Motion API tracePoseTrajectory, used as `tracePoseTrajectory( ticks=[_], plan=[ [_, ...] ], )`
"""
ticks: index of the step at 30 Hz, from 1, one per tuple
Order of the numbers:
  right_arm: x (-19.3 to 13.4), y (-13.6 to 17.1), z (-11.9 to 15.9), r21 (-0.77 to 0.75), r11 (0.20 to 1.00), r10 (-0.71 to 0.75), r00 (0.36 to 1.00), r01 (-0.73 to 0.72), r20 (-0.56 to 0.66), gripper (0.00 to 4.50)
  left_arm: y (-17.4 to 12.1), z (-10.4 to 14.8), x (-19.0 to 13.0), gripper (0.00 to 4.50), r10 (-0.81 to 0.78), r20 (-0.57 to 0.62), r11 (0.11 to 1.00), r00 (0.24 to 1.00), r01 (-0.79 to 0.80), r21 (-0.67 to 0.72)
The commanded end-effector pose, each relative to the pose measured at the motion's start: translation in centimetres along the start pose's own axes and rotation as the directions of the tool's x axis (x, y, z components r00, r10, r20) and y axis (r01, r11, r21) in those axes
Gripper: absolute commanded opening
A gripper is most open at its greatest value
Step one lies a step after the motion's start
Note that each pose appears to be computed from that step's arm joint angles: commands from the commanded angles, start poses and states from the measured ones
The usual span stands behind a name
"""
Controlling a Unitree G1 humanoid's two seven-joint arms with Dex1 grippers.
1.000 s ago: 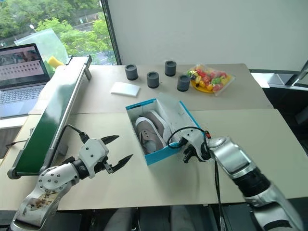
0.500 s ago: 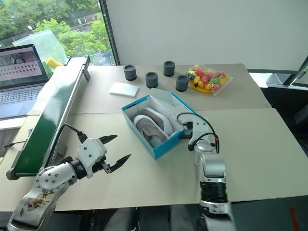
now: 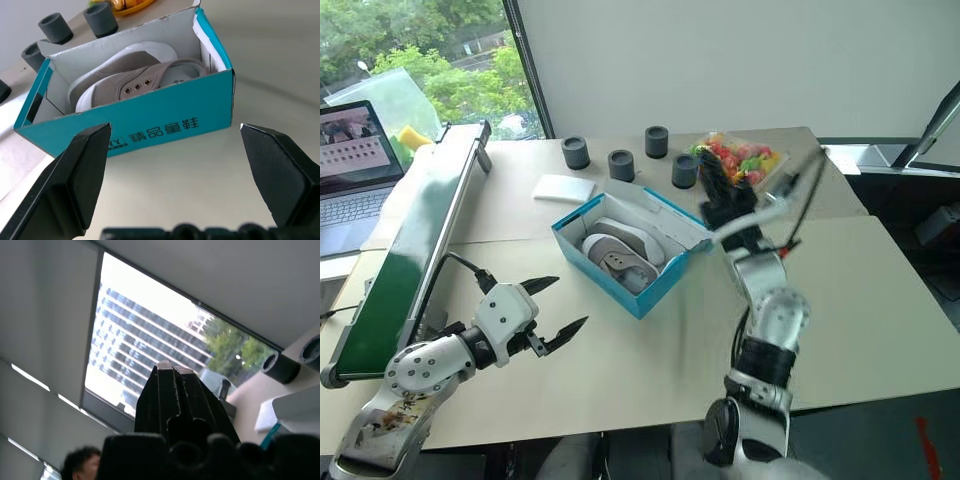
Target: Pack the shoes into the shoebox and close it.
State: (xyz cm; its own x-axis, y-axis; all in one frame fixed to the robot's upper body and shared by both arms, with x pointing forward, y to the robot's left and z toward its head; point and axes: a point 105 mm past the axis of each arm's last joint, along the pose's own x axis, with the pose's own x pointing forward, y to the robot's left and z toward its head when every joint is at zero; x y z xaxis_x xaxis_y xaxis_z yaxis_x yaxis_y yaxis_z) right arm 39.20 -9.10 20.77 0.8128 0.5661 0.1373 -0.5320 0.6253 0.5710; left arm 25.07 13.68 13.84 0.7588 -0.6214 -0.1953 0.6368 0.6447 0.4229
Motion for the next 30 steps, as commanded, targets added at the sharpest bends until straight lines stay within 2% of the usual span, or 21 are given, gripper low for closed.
tracePoseTrajectory(
  ticks=[1,3,4,6,9,12,14,16,23,27,30],
  plan=[
    [-0.2,-3.2,-4.3,-0.537,0.843,-0.218,0.937,0.039,-0.274,0.05,0.3,0.9,-0.4,4.4,0.026,0.02,0.999,0.999,-0.026,0.032],
    [-0.4,-4.7,-4.2,-0.76,0.65,-0.303,0.908,-0.026,-0.29,0.05,0.2,0.9,-0.4,4.4,0.028,0.02,0.999,0.999,-0.029,0.027],
    [-0.4,-5.0,-4.3,-0.805,0.589,-0.31,0.901,-0.068,-0.303,0.05,0.2,0.8,-0.4,4.4,0.029,0.019,0.999,0.999,-0.03,0.025],
    [-0.4,-5.3,-4.7,-0.853,0.496,-0.306,0.887,-0.162,-0.347,0.05,0.1,0.8,-0.3,4.4,0.033,0.017,0.999,0.999,-0.033,0.022],
    [-1.2,-5.4,-6.3,-0.869,0.338,-0.314,0.827,-0.362,-0.466,0.05,0.1,0.9,-0.3,4.4,0.039,0.019,0.999,0.999,-0.039,0.02],
    [-2.2,-3.6,-7.5,-0.805,0.289,-0.255,0.769,-0.518,-0.586,0.05,0.2,0.9,-0.2,4.4,0.042,0.018,0.999,0.999,-0.042,0.02],
    [-3.7,-1.5,-8.5,-0.712,0.247,-0.183,0.69,-0.657,-0.7,0.05,0.2,0.9,-0.2,4.4,0.043,0.017,0.999,0.999,-0.044,0.019],
    [-4.9,0.2,-9.0,-0.636,0.221,-0.134,0.623,-0.739,-0.77,0.05,0.2,0.9,-0.1,4.4,0.044,0.018,0.999,0.999,-0.044,0.018],
    [-8.9,4.3,-9.4,-0.369,0.091,-0.029,0.368,-0.925,-0.929,0.05,0.1,1.0,0.2,4.4,0.038,0.026,0.999,0.999,-0.039,0.017],
    [-9.0,5.1,-9.4,-0.333,0.074,-0.002,0.333,-0.94,-0.943,0.05,0.2,1.1,0.3,4.4,0.041,0.03,0.999,0.999,-0.041,0.019],
    [-7.6,5.0,-9.6,-0.358,0.084,0.008,0.36,-0.93,-0.933,0.05,0.2,1.1,0.3,4.4,0.044,0.032,0.999,0.999,-0.045,0.02]
  ],
)
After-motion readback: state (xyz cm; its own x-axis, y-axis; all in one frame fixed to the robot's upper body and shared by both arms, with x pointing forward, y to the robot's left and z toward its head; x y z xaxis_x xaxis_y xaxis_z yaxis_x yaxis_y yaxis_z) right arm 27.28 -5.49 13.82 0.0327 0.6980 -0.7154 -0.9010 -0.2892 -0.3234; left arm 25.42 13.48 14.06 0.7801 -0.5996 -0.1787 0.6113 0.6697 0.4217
